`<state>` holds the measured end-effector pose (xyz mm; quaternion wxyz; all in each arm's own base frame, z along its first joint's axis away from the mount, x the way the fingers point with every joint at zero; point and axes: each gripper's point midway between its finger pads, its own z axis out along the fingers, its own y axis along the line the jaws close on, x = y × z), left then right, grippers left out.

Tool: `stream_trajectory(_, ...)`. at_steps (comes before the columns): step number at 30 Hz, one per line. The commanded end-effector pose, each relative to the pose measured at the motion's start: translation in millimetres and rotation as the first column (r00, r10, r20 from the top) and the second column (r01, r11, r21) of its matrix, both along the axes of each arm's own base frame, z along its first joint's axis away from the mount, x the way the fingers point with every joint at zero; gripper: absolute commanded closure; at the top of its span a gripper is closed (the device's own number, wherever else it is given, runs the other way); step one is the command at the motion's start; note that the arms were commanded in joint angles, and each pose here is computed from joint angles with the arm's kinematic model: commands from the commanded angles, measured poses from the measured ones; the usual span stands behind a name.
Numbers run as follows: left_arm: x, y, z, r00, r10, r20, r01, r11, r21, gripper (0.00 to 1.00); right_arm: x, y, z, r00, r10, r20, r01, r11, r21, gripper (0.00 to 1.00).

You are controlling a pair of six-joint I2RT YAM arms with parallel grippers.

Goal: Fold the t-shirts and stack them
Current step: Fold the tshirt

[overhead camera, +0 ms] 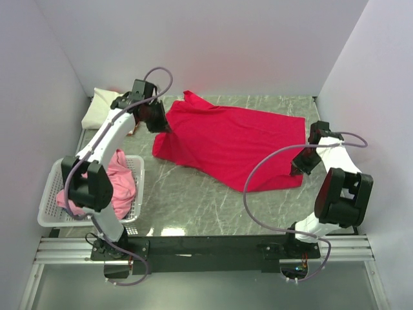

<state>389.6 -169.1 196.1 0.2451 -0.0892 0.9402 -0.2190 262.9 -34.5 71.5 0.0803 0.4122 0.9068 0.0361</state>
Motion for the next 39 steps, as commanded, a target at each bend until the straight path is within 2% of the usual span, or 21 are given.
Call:
stream_trajectory(1, 28, -4, 9, 0.999, -0.033, 0.04, 0.034, 0.999, -0.012, 0.99, 31, -10, 15, 0.998, -0.008, 0.057, 0.009, 1.0, -0.019, 1.0)
stream_trajectory(9, 82, -3, 5, 0.998, -0.025, 0.06, 0.03, 0.996, -0.083, 0.99, 69, -23, 24, 0.998, -0.031, 0.063, 0.033, 0.999, -0.036, 1.0)
stream_trajectory(13, 97, 3, 5, 0.998, -0.004, 0.063, 0.012, 0.993, -0.114, 0.99, 76, -29, 23, 0.998, -0.043, 0.054, 0.046, 0.998, -0.042, 1.0)
stream_trajectory(29, 130, 11, 10, 0.995, 0.031, 0.091, -0.01, 0.976, -0.216, 0.99, 92, -49, 33, 0.993, -0.09, 0.072, 0.095, 0.993, -0.069, 1.0)
stream_trajectory(39, 138, 10, -17, 0.998, 0.013, 0.054, -0.001, 0.975, -0.221, 1.0, 94, -54, 18, 0.995, -0.093, 0.044, 0.096, 0.993, -0.07, 1.0)
